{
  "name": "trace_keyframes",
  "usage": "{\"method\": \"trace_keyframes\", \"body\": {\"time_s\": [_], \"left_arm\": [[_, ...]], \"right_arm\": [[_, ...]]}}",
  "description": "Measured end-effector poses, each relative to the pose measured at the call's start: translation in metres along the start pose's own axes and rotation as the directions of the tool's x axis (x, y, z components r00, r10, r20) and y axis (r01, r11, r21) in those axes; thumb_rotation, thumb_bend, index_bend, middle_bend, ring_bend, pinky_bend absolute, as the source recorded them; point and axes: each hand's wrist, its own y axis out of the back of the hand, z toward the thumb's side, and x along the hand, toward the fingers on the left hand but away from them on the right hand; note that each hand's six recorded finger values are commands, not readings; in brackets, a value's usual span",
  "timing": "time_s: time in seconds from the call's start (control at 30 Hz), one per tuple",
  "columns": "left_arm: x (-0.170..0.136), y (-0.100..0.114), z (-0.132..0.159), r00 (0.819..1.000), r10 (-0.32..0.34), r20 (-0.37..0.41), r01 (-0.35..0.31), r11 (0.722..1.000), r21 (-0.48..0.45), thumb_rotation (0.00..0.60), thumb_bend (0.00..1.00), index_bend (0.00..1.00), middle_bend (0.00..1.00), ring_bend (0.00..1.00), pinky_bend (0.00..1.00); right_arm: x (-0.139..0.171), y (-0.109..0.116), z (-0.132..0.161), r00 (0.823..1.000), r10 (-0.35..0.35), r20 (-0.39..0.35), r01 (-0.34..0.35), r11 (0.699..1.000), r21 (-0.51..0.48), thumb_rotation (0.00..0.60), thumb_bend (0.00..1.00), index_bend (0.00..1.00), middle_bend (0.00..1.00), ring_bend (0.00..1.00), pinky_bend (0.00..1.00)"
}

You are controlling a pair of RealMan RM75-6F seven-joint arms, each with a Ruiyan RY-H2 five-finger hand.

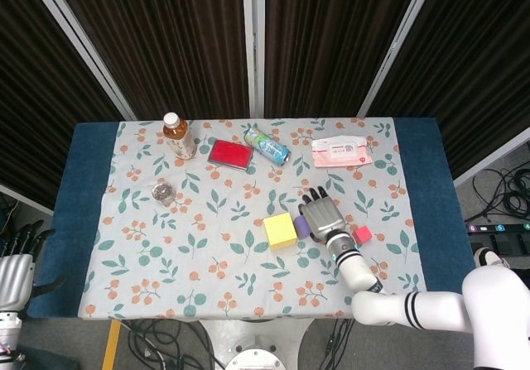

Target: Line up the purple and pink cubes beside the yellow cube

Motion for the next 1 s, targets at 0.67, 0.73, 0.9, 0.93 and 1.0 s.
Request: {"method": "trace_keyframes", "body": {"time_s": [0.67,0.73,0.9,0.93,1.0], "left_arm": [[-0.0021,-0.0017,-0.0059,1.0,-0.005,-0.014,0.005,1.0,-0.002,0.6,0.03,0.25,0.18,0.09,0.13],[-0.0024,-0.0019,-0.006,1.0,-0.005,-0.013,0.005,1.0,-0.002,0.6,0.03,0.25,0.18,0.09,0.13],[-0.0017,-0.0022,-0.0058,1.0,-0.005,-0.01,0.005,1.0,-0.004,0.6,0.03,0.25,0.18,0.09,0.13],[-0.0017,-0.0023,-0.0061,1.0,-0.005,-0.01,0.005,1.0,-0.005,0.6,0.03,0.25,0.18,0.09,0.13],[-0.0023,-0.0028,-0.0064,1.0,-0.006,-0.011,0.006,1.0,-0.005,0.6,0.03,0.25,0.18,0.09,0.13]], "right_arm": [[-0.0037,0.0002,0.0061,1.0,-0.01,-0.003,0.01,1.0,-0.007,0.6,0.2,0.39,0.14,0.0,0.0],[-0.0036,0.0001,0.0063,1.0,-0.01,-0.003,0.01,1.0,-0.007,0.6,0.2,0.38,0.14,0.0,0.0],[-0.0027,-0.001,0.0072,1.0,-0.006,-0.006,0.006,1.0,-0.005,0.6,0.2,0.34,0.14,0.0,0.0],[-0.0025,-0.0009,0.0076,1.0,-0.007,-0.006,0.007,1.0,-0.005,0.6,0.2,0.33,0.14,0.0,0.0],[-0.0022,-0.001,0.0084,1.0,-0.007,-0.008,0.007,1.0,-0.006,0.6,0.2,0.33,0.13,0.0,0.0]]}}
